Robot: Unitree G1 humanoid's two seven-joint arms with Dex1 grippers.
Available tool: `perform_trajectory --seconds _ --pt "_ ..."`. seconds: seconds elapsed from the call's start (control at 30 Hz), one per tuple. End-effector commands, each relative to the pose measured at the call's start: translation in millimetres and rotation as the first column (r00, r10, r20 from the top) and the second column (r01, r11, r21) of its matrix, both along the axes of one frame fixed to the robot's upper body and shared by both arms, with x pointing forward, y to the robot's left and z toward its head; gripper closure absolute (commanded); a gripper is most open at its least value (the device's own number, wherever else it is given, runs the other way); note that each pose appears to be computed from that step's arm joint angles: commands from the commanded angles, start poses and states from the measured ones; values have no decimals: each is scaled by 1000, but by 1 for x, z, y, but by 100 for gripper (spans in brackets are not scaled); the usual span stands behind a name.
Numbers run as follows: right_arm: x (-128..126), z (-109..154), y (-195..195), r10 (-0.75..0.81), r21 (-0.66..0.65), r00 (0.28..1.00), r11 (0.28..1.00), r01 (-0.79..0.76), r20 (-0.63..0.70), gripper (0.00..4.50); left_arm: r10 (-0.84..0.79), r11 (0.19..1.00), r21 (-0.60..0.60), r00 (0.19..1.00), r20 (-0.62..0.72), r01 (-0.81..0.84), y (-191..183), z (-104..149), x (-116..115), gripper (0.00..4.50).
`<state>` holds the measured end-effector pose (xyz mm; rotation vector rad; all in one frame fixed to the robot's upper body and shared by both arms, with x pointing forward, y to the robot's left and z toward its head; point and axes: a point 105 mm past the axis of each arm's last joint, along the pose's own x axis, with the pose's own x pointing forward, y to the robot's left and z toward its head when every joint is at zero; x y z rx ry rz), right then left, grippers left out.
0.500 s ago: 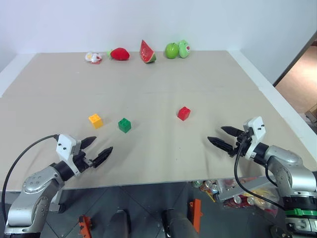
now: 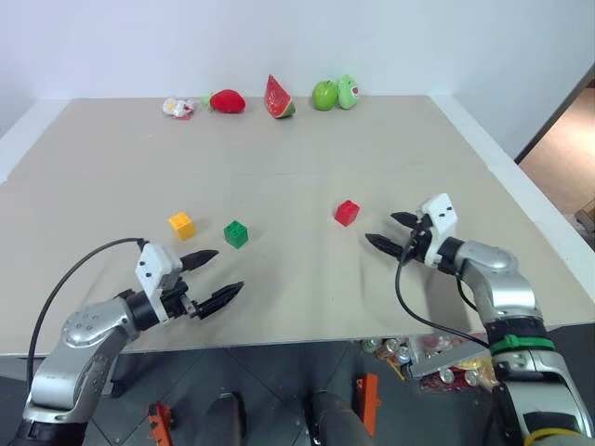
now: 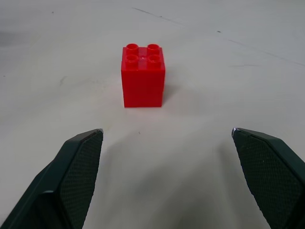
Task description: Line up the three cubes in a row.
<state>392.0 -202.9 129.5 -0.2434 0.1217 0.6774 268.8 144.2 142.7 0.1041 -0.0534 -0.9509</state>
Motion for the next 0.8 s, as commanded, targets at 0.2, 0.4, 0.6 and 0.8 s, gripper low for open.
perform_trajectory --seconds 0.2,0.4,0.6,0.8 --pt "22 13 18 64 -32 997 997 -63 43 1 -100 994 47 993 68 97 -22 10 -3 4" --pt "30 15 35 105 -38 993 994 -103 48 1 -83 996 40 994 71 80 -22 6 1 4" --pt "36 14 45 121 -36 992 992 -119 42 1 -44 999 25 996 75 42 -20 3 5 4" --pt "39 13 48 115 -27 993 993 -114 37 148 -26 999 25 996 80 24 -20 1 5 0"
